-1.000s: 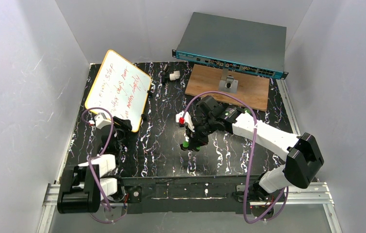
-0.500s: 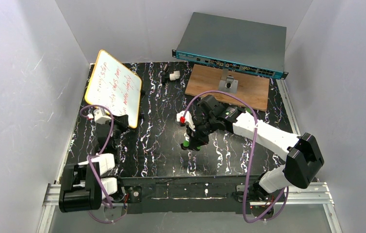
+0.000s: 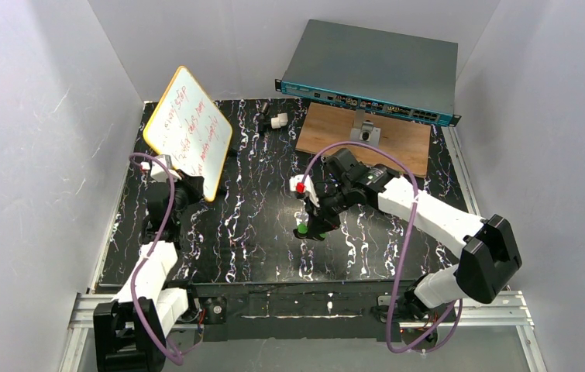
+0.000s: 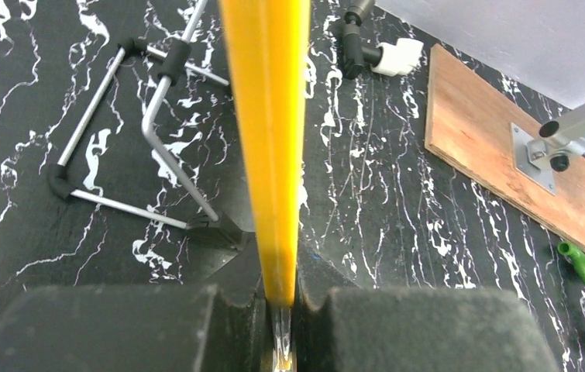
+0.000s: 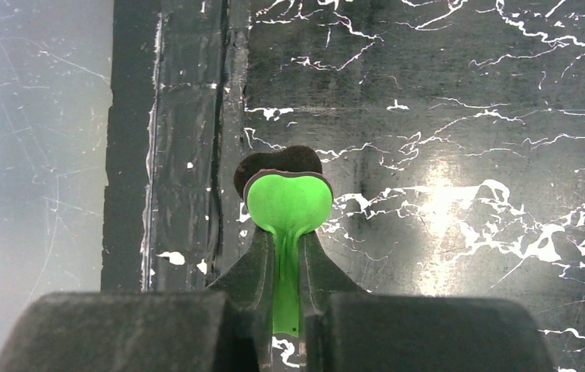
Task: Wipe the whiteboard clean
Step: Pick up the whiteboard from the corner of the board, then erase the whiteboard at the center of the board.
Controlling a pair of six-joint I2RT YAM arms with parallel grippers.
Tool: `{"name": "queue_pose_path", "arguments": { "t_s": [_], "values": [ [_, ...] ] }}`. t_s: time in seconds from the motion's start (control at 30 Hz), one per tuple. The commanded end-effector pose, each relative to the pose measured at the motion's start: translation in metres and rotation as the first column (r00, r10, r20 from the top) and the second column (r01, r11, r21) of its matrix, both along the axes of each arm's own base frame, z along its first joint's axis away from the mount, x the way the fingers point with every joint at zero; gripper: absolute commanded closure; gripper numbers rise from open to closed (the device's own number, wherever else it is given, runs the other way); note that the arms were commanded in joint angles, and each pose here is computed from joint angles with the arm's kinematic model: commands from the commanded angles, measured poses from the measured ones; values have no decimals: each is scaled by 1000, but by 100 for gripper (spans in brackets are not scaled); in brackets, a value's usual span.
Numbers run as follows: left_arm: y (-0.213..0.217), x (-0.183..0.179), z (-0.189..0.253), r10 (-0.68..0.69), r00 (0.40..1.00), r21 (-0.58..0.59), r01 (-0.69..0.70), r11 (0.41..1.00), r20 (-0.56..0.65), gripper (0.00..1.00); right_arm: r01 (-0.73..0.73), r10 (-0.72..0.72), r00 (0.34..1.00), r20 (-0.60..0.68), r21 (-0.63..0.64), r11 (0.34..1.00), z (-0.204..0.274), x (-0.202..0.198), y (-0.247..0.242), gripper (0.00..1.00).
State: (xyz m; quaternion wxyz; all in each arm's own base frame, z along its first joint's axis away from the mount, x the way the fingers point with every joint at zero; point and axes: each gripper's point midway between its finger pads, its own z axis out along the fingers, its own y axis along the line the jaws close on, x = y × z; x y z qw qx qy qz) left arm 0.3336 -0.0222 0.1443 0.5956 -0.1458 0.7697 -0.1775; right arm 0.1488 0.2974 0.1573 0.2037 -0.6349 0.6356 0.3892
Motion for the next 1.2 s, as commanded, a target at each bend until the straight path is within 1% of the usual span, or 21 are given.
{"name": "queue_pose_path", "arguments": {
  "t_s": [0.0,0.17,0.3,0.43,0.57,0.63,0.67,0.73,0.77,0.8,0.83,0.9,0.97,1.0,1.07,1.17],
  "values": [
    [-7,9,99,-84,961,94,61,994,264,100,-49,49,999,-1,67,997,22,-10,-4,98],
    [-18,0,118,-137,957,78,121,990,254,100,-98,101,995,-24,87,991,28,-21,-11,98],
    [-34,-20,122,-219,955,62,211,976,199,100,-127,131,991,-24,126,984,42,-29,-17,99],
    [-51,-49,119,-299,942,21,299,954,155,100,-135,133,991,24,141,981,53,-34,-28,99],
    [-74,-77,115,-395,911,-65,404,912,122,100,-125,116,989,89,105,987,58,-36,-42,99],
    [-88,-88,113,-456,883,-115,468,876,114,100,-120,113,989,96,69,990,60,-41,-54,99],
    [-98,-95,111,-501,858,-143,513,847,109,100,-109,103,989,104,53,993,62,-40,-59,99],
    [-109,-105,108,-552,828,-197,560,805,99,100,-89,84,989,121,35,995,70,-40,-67,99],
    [-123,-117,106,-614,783,-216,619,755,96,100,-59,54,989,137,33,998,77,-37,-72,99],
    [-133,-126,103,-657,748,-233,658,716,92,100,-30,22,989,146,57,998,85,-36,-77,99],
    [-150,-143,94,-728,681,-258,719,645,78,100,28,-44,987,154,104,994,92,-28,-81,99],
    [-173,-156,80,-789,609,-334,763,554,82,100,85,-104,980,169,115,990,101,-16,-83,99],
    [-186,-161,76,-814,573,-354,785,509,99,100,105,-126,974,186,120,987,108,-8,-81,99],
    [-191,-162,74,-823,559,-357,792,496,97,100,118,-140,972,190,124,985,112,-4,-79,99],
    [-204,-167,65,-847,526,-369,803,468,70,100,141,-167,964,207,139,980,123,7,-74,99],
    [-217,-169,54,-864,500,-378,810,448,49,100,184,-221,943,247,165,969,139,28,-63,99]
  ]
}}
